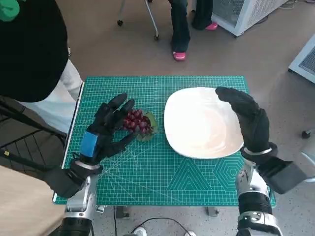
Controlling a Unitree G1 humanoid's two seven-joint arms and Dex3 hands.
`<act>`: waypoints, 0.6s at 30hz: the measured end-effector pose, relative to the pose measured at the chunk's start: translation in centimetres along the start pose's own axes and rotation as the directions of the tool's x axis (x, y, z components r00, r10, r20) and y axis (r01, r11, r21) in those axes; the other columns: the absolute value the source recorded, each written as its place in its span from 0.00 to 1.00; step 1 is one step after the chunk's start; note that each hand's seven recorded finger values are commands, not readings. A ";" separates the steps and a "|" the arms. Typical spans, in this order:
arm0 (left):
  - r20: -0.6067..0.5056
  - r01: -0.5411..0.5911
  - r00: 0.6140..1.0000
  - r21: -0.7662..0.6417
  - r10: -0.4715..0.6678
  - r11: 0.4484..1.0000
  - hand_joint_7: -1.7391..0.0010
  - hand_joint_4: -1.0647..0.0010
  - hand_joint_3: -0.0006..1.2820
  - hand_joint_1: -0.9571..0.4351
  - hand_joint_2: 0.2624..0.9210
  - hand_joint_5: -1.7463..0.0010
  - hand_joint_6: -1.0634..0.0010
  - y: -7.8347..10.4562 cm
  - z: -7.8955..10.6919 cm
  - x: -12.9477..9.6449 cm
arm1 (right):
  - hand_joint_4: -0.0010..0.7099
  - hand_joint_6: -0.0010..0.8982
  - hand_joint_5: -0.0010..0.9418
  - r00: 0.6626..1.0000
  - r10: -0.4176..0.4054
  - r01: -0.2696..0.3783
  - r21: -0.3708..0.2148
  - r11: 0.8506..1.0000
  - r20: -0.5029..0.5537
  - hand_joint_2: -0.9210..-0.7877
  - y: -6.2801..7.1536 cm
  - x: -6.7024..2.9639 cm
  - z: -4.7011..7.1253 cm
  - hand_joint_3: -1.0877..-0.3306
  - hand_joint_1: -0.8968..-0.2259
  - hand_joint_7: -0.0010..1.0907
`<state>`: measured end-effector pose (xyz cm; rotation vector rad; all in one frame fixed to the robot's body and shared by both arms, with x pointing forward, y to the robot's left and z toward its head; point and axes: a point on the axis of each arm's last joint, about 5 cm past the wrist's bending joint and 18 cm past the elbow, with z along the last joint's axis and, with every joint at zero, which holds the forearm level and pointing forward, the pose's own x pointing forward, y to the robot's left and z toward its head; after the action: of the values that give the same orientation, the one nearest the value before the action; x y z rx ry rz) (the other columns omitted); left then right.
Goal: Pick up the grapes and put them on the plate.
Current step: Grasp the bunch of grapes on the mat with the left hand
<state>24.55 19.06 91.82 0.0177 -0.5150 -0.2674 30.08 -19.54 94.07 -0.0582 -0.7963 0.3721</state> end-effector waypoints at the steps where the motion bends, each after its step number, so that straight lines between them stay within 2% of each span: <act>1: 0.000 0.000 1.000 0.000 0.000 1.000 0.74 0.63 0.15 0.56 1.00 1.00 0.82 0.0 0.0 0.0 | 0.49 0.36 0.00 1.000 0.001 -0.001 0.000 1.000 0.000 0.00 0.0 0.00 0.0 0.73 0.61 0.00; 13: -0.004 0.000 1.000 0.021 0.000 1.000 0.74 0.65 0.14 0.54 1.00 1.00 0.83 0.4 0.2 0.0 | 0.50 0.37 0.00 1.000 0.007 -0.007 -0.001 1.000 0.004 0.00 0.0 0.04 0.0 0.73 0.61 0.00; 18: -0.010 0.003 1.000 0.128 -0.002 0.992 0.79 0.72 0.08 0.48 1.00 1.00 0.85 0.8 0.9 0.3 | 0.50 0.37 0.00 1.000 0.009 -0.009 -0.001 1.000 0.006 0.00 0.0 0.04 0.1 0.74 0.60 0.00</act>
<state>24.57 19.84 92.81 0.1445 -0.5217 -0.2363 30.08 -19.58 94.15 -0.0615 -0.8020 0.3806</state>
